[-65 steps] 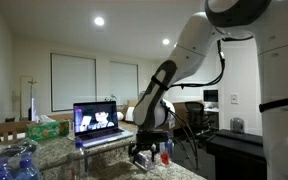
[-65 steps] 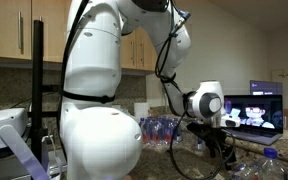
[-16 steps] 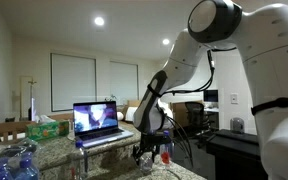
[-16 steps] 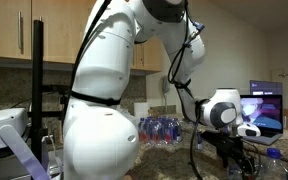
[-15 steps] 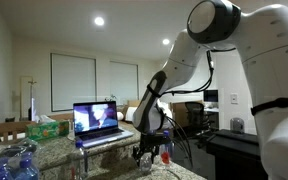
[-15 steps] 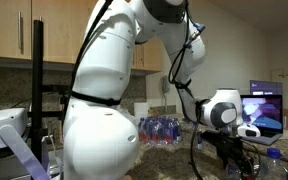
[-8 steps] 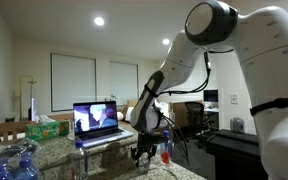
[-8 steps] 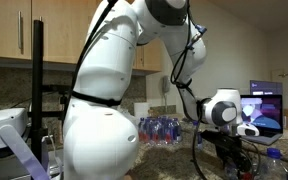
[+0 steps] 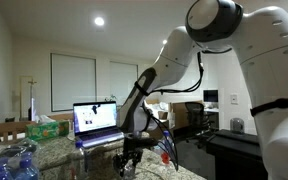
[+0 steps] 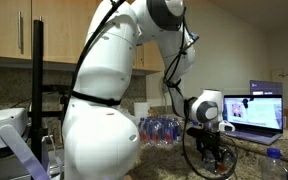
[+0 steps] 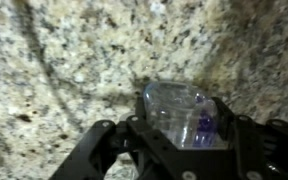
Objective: Move the three empty water bottles to the right
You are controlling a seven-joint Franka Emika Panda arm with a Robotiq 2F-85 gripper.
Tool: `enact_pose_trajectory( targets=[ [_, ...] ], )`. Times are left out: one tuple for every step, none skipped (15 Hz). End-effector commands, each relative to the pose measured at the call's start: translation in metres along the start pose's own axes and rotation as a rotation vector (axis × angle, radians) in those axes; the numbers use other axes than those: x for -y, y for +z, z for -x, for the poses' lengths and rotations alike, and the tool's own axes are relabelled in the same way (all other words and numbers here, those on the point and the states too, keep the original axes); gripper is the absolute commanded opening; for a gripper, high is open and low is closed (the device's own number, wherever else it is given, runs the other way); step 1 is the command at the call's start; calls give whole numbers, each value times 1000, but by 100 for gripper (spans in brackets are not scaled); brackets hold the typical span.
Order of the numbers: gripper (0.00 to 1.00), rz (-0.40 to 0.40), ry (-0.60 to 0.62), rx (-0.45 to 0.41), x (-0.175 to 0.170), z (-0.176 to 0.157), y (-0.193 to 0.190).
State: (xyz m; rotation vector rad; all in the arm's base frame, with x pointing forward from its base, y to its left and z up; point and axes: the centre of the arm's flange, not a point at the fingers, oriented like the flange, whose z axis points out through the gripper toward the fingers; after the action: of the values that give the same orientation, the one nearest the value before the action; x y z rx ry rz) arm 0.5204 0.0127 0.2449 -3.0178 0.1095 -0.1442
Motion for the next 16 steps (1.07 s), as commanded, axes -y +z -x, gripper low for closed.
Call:
enact_pose_trajectory(
  targets=[
    [40,-56,-153,92,49,18,29],
    [40,-72,-182,112,61,25,32],
    [40,-93,-200,132,69,32,34],
    [40,-123,-213,152,75,41,36],
    [40,-152,-212,166,80,51,38],
    [40,-177,-209,179,86,59,39],
    [40,-194,-184,189,88,68,41],
    [40,-213,-161,195,90,76,43],
    [40,-239,-134,201,88,86,46],
    [40,-264,-103,199,88,97,47],
    [40,-284,-72,200,88,107,48],
    [40,-306,-44,205,88,116,49],
    [40,-320,-9,210,88,125,48],
    [40,-328,21,211,89,133,47],
    [40,-327,48,216,90,139,46],
    [40,-323,66,221,91,143,42]
  ],
)
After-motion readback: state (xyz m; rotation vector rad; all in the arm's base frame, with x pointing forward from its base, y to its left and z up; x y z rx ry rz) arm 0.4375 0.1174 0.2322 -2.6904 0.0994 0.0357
